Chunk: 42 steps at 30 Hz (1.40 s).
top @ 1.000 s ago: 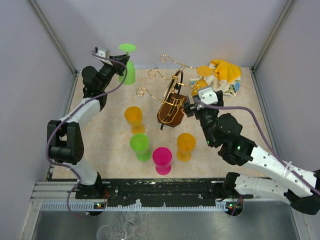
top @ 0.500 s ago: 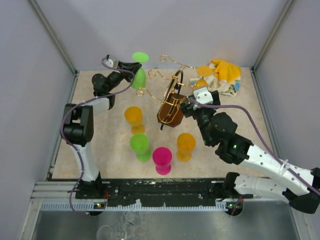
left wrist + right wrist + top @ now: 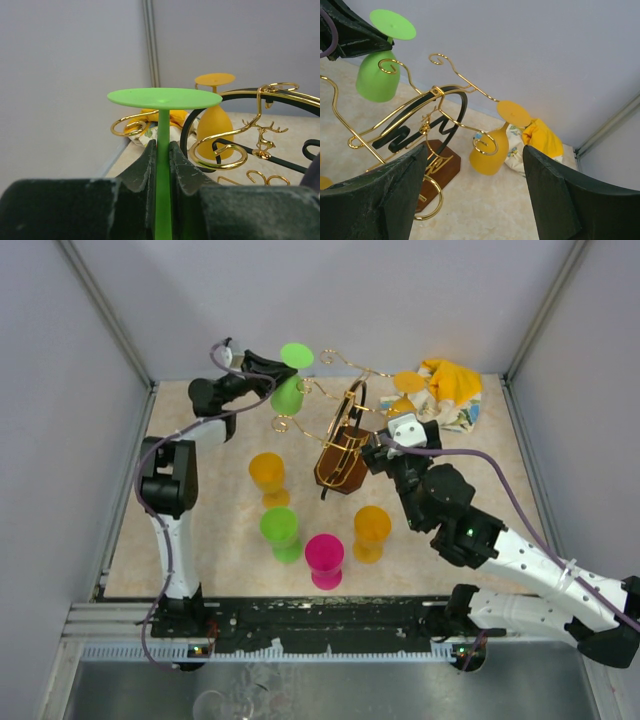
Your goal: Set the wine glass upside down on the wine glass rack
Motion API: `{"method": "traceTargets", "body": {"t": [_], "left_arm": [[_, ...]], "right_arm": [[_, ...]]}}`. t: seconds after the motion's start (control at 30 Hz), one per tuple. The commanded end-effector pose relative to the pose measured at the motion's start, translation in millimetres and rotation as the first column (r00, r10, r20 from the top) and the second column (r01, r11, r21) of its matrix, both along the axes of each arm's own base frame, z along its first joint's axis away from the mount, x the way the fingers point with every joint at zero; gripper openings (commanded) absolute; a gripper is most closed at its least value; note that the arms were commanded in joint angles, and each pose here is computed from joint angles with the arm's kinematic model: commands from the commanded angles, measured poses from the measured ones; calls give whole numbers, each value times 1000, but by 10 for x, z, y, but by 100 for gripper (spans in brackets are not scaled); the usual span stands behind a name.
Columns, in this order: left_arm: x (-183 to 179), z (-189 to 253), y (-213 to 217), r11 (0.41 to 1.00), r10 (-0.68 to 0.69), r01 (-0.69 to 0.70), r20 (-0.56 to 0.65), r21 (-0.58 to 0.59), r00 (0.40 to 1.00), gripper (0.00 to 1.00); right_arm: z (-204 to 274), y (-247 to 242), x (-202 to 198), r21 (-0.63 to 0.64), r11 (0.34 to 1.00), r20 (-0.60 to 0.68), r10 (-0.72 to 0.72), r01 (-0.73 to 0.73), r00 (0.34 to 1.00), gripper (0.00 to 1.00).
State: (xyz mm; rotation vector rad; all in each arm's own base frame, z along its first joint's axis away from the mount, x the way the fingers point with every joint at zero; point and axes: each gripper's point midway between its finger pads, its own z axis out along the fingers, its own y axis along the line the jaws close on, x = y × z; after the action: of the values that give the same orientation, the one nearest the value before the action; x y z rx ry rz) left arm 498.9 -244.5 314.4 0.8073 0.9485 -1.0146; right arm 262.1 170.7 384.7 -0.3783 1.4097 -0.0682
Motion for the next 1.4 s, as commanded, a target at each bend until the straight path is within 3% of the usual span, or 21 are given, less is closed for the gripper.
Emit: {"method": "traceTargets", "body": {"t": [0.0, 0.83, 0.93, 1.1, 1.37], "left_arm": [[-143, -31, -116, 987, -152, 151, 11, 50, 988, 0], [103, -321, -327, 974, -222, 222, -1, 39, 975, 0], [146, -332, -376, 974, -223, 223, -1, 40, 975, 0], [216, -372, -474, 973, -228, 227, 2, 49, 974, 0], [259, -444, -621, 972, -234, 233, 1, 36, 972, 0]], "right_arm": [[98, -48, 1, 33, 999, 12, -11, 11, 1000, 77], [61, 68, 90, 15, 1000, 5, -16, 16, 1000, 77], [95, 75, 92, 23, 1000, 9, -12, 12, 1000, 82], [87, 111, 115, 15, 1000, 1, -13, 13, 1000, 99], [77, 135, 144, 23, 999, -3, -24, 24, 1000, 99]]}}
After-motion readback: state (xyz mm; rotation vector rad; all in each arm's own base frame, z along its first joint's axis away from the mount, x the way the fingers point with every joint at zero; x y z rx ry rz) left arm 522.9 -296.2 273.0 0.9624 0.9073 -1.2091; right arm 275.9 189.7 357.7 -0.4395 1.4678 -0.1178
